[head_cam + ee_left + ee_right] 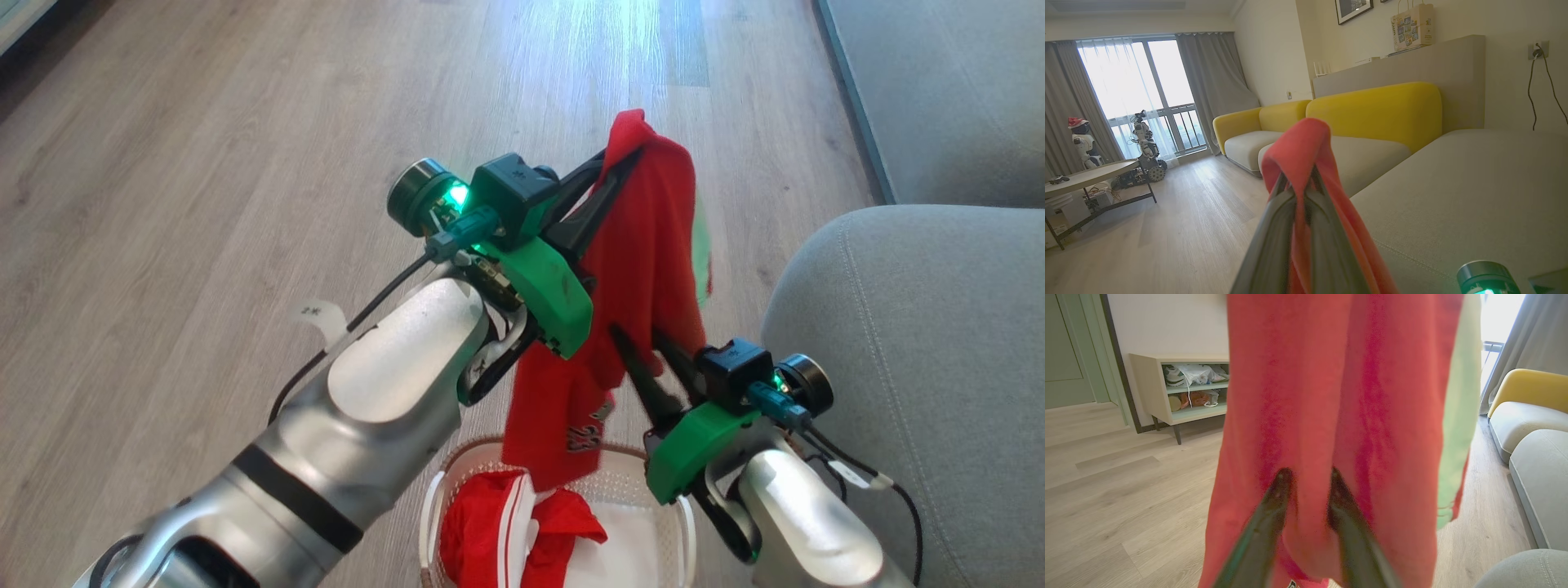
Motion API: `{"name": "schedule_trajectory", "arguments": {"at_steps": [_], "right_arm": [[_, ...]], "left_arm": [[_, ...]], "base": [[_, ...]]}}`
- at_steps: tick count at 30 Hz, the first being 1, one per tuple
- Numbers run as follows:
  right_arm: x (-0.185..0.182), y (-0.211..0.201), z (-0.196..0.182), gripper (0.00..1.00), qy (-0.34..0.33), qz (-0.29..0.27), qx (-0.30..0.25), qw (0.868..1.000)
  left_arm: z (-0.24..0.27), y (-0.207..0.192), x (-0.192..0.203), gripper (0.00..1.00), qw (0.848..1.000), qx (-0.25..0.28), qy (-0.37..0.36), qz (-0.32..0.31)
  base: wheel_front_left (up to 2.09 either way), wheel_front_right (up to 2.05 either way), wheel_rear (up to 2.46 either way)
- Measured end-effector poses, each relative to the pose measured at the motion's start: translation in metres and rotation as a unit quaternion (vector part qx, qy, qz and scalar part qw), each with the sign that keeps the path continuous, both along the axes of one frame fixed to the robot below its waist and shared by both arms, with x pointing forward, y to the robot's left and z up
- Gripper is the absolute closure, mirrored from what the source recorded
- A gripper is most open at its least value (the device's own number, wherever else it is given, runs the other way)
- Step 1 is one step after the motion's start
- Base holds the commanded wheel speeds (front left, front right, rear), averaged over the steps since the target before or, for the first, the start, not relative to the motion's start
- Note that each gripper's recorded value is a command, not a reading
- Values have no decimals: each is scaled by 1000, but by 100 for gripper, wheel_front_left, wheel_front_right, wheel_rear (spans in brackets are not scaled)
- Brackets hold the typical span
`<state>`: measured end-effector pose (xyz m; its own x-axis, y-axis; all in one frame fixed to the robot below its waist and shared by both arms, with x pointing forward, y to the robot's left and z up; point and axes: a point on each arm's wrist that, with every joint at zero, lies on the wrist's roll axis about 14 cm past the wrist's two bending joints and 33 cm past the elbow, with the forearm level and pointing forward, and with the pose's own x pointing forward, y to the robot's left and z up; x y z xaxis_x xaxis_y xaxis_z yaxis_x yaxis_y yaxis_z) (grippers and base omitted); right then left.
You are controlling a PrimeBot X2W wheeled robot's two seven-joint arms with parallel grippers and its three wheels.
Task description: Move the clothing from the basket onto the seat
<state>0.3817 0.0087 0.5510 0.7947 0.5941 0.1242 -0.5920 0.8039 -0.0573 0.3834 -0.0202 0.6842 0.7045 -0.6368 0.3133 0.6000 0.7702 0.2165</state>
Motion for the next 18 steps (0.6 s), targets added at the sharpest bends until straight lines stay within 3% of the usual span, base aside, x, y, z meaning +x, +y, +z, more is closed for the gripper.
{"name": "schedule_trajectory", "arguments": {"at_steps": [9,10,12,13,14,18], "right_arm": [[12,-23,8,100,-9,-37,9,999],[13,-26,9,100,-10,-42,12,999],[15,-34,13,100,-17,-53,12,998],[16,-38,15,100,-21,-58,12,998],[16,-42,17,100,-25,-64,11,998],[26,-67,35,100,-52,-101,11,993]], "left_arm": [[-16,3,12,100,999,-9,30,12],[-18,3,14,94,999,-9,34,14],[-20,4,18,56,999,-19,44,17],[-24,4,19,13,998,-25,53,15],[-28,4,20,0,998,-32,60,14],[-50,4,26,0,994,-44,96,22]], "base": [[0,0,0],[0,0,0],[0,0,0],[0,0,0],[0,0,0],[0,0,0]]}}
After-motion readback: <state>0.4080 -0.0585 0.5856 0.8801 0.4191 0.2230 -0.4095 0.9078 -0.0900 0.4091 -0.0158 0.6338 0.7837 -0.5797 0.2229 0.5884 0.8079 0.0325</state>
